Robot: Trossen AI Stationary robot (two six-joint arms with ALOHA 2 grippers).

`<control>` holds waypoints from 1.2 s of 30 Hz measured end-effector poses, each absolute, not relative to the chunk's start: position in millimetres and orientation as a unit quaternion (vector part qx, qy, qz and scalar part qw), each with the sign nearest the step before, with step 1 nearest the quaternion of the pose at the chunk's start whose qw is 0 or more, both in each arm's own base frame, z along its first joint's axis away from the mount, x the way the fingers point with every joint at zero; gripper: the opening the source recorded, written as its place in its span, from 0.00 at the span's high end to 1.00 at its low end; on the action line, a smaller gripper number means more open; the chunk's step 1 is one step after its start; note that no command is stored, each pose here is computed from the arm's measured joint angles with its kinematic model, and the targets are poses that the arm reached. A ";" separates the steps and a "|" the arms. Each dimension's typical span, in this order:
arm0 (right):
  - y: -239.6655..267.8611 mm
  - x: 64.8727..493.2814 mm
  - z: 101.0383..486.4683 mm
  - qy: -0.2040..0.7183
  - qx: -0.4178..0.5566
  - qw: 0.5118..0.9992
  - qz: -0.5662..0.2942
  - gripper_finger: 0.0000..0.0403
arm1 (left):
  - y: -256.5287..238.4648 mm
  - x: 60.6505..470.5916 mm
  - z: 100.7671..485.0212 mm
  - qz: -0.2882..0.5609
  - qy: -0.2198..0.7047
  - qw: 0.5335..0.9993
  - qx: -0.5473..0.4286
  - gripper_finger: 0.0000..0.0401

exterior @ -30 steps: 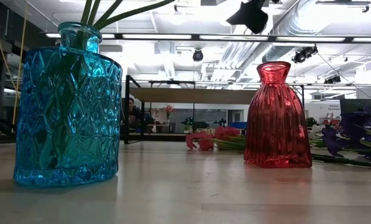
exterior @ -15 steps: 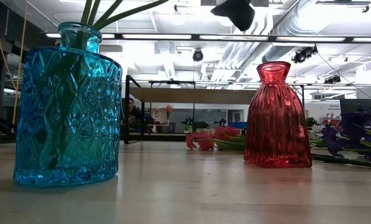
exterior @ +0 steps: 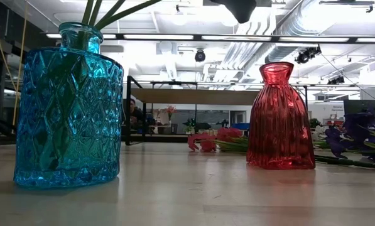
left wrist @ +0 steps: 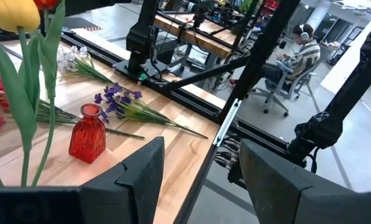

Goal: Pick and place flowers into a vace then onto a shelf
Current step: Put the orange tulip into the blue transparent vase

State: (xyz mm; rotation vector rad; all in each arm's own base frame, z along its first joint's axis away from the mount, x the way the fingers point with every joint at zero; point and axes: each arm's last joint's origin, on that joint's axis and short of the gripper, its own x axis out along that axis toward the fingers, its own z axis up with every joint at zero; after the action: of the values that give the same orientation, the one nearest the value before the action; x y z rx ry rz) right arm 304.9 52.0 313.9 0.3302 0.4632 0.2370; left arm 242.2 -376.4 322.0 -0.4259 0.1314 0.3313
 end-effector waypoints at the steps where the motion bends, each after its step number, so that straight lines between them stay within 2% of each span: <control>1: 53.6 307.3 312.5 0.225 0.162 0.953 0.120 0.12 | -376.4 242.2 322.0 0.164 0.065 0.962 -0.210 0.40; 8: 65.5 317.2 297.9 0.247 0.164 0.945 0.141 0.12 | -377.3 242.6 321.7 0.154 0.075 0.961 -0.217 0.40; 28: 65.1 316.2 295.7 0.259 0.160 0.942 0.141 0.12 | -377.0 242.4 321.2 0.152 0.080 0.962 -0.213 0.40; 36: 69.3 315.9 296.2 0.255 0.158 0.942 0.151 0.18 | -377.0 242.4 321.2 0.153 0.079 0.962 -0.212 0.40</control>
State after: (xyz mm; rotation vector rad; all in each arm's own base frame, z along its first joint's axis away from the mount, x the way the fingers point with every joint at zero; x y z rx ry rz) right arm 315.9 69.3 296.2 0.3222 0.5210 0.3072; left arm 242.4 -377.0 321.2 -0.4299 0.1604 0.3100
